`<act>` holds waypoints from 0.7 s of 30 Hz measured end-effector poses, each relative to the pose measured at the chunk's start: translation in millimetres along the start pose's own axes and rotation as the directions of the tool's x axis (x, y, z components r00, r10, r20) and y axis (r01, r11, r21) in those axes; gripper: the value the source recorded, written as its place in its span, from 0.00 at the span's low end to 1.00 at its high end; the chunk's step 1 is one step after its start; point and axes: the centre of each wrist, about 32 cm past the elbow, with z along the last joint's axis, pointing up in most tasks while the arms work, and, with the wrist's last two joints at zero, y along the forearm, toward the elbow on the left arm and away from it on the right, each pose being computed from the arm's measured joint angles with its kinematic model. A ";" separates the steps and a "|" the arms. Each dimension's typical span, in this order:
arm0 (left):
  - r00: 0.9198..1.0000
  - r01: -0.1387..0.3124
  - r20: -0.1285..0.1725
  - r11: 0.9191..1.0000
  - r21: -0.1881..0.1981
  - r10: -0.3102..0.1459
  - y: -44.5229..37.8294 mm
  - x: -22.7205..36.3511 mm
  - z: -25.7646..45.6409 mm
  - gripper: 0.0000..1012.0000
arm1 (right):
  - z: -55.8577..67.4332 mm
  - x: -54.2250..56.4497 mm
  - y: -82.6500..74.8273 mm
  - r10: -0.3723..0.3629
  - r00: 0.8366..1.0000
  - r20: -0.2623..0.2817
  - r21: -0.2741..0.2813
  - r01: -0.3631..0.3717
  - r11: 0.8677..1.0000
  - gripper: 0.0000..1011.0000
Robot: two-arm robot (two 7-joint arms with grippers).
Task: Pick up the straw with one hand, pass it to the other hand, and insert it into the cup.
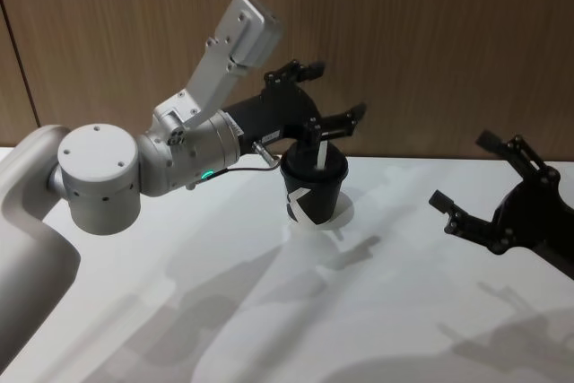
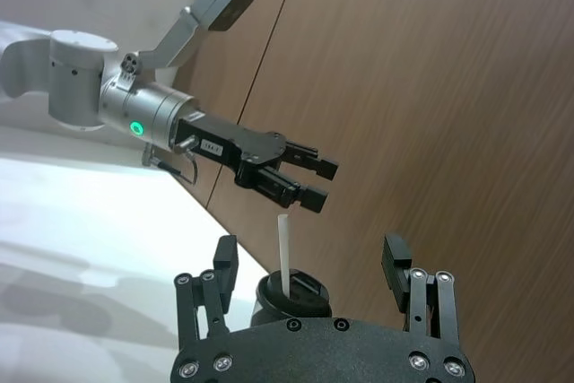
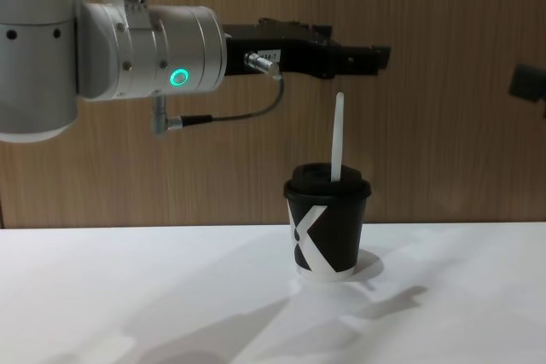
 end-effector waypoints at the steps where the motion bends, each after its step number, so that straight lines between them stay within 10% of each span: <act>1: 1.000 -0.001 -0.001 1.000 0.000 0.001 0.5 -0.1 -0.5 0.90 | 0.5 0.0 0.8 -0.002 1.000 -0.002 0.003 0.002 1.000 0.99; 21: 0.998 -0.027 -0.054 0.998 -0.061 0.024 21.0 -4.1 -19.7 0.99 | 37.2 -2.9 43.8 -0.144 0.977 -0.156 0.061 0.155 0.986 0.99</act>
